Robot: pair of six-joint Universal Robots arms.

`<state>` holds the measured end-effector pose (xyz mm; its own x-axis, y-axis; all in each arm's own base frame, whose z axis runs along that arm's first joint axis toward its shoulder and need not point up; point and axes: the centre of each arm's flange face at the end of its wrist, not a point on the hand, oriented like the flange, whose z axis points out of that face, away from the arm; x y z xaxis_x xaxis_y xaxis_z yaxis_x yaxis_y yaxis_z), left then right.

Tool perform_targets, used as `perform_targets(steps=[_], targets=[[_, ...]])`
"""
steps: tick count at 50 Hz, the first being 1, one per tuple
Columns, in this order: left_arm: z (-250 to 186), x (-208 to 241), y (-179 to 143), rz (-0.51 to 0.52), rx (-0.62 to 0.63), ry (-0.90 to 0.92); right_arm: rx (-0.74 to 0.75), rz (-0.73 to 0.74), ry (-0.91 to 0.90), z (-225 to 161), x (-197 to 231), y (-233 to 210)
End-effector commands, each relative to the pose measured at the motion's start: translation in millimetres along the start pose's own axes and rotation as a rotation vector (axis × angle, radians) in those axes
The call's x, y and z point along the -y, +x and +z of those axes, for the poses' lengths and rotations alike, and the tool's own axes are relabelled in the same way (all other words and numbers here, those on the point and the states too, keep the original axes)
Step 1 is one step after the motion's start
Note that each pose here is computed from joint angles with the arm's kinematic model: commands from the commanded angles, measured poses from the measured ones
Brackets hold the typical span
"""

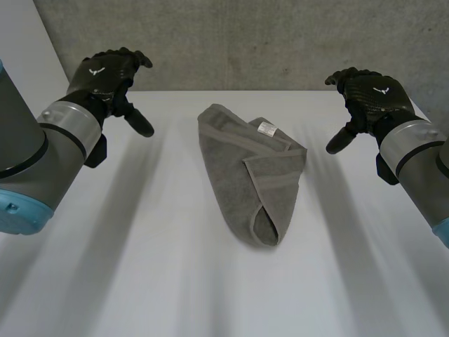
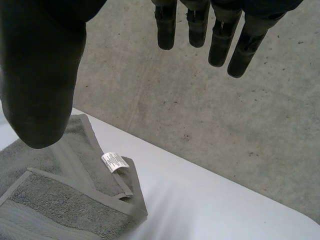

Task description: Fold the towel.

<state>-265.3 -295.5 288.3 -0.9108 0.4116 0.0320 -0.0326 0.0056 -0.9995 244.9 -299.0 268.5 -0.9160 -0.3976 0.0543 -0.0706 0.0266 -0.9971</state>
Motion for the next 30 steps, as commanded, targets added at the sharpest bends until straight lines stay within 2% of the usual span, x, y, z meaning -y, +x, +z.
perform_targets(steps=[1, 17, 22, 25, 27, 29, 30], targets=[[0, -11, 3, -0.001, -0.009, -0.032, 0.001, -0.018, 0.008, -1, 3, 1], [1, -15, 4, 0.009, -0.013, -0.039, 0.007, -0.026, 0.007, -1, 3, 0], [5, -24, 5, 0.012, -0.024, -0.058, 0.05, -0.072, -0.005, -3, 1, -7], [12, -36, 7, 0.01, -0.048, -0.075, 0.132, -0.148, -0.061, -8, -7, -16], [16, -41, 9, 0.01, -0.075, -0.081, 0.242, -0.228, -0.128, -15, -20, -28], [27, -55, 17, 0.013, -0.162, -0.093, 0.297, -0.266, -0.151, -17, -27, -35], [27, -56, 17, 0.013, -0.163, -0.093, 0.342, -0.302, -0.171, -20, -34, -42]])
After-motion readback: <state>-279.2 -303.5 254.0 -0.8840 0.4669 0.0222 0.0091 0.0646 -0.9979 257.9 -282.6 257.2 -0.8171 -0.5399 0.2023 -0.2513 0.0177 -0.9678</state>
